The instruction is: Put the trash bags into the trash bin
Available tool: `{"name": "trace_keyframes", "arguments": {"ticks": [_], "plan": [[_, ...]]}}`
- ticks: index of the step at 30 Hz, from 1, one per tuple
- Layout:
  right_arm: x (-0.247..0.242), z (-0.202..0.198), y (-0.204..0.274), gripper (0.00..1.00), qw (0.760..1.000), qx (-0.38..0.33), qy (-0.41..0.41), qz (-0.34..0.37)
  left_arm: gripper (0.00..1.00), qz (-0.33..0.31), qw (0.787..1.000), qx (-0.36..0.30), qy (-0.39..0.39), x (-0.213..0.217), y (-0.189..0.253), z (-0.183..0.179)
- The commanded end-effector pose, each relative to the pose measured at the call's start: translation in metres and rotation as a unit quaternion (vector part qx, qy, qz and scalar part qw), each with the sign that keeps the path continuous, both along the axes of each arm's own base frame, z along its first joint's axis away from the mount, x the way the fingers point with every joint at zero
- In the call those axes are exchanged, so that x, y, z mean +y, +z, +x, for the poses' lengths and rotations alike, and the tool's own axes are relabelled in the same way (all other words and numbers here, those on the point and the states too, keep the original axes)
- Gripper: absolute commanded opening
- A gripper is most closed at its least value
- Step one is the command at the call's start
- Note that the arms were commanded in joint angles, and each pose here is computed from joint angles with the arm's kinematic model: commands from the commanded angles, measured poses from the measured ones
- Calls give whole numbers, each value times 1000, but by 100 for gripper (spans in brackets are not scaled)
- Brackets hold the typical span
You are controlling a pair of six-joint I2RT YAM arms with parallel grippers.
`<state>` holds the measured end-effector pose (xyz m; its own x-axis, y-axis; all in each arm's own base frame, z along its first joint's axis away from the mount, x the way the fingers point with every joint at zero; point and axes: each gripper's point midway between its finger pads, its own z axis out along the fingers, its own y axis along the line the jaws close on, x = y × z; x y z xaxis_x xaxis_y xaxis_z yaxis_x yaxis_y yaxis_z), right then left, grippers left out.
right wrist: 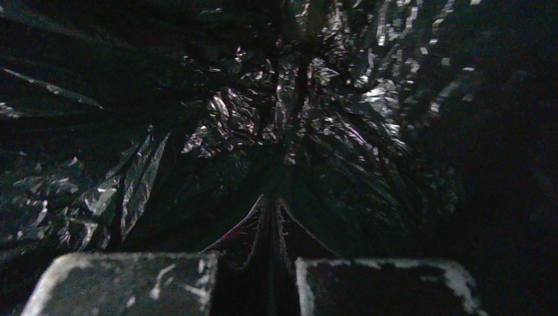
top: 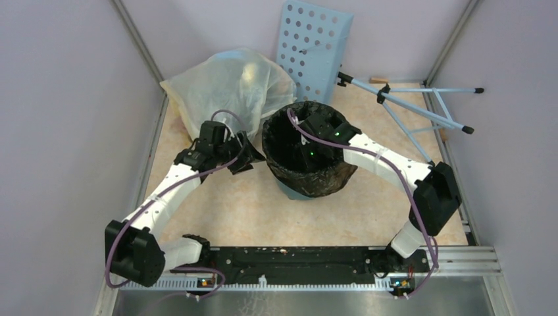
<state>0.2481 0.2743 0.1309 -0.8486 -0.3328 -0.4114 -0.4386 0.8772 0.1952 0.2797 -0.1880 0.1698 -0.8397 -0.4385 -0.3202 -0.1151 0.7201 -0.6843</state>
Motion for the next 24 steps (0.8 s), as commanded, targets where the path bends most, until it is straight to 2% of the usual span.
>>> {"name": "trace_keyframes", "arguments": {"ticks": [1, 7, 14, 19, 24], "plan": [[-7, 19, 34, 0, 998, -61, -9, -5, 64, -3, 999, -40, 13, 7, 27, -4], [-10, 41, 32, 0, 996, -92, 7, -10, 64, -7, 999, -35, 10, 12, 28, -24], [-49, 83, 13, 0, 991, -65, -96, -71, 65, -21, 999, -39, -1, 13, 24, -42], [-24, 75, 40, 4, 995, -82, -62, 15, 66, -20, 999, -25, -3, 15, 18, -52], [-26, 57, 71, 9, 994, -87, -50, 49, 66, -45, 999, -13, 9, 13, 6, -64]]}}
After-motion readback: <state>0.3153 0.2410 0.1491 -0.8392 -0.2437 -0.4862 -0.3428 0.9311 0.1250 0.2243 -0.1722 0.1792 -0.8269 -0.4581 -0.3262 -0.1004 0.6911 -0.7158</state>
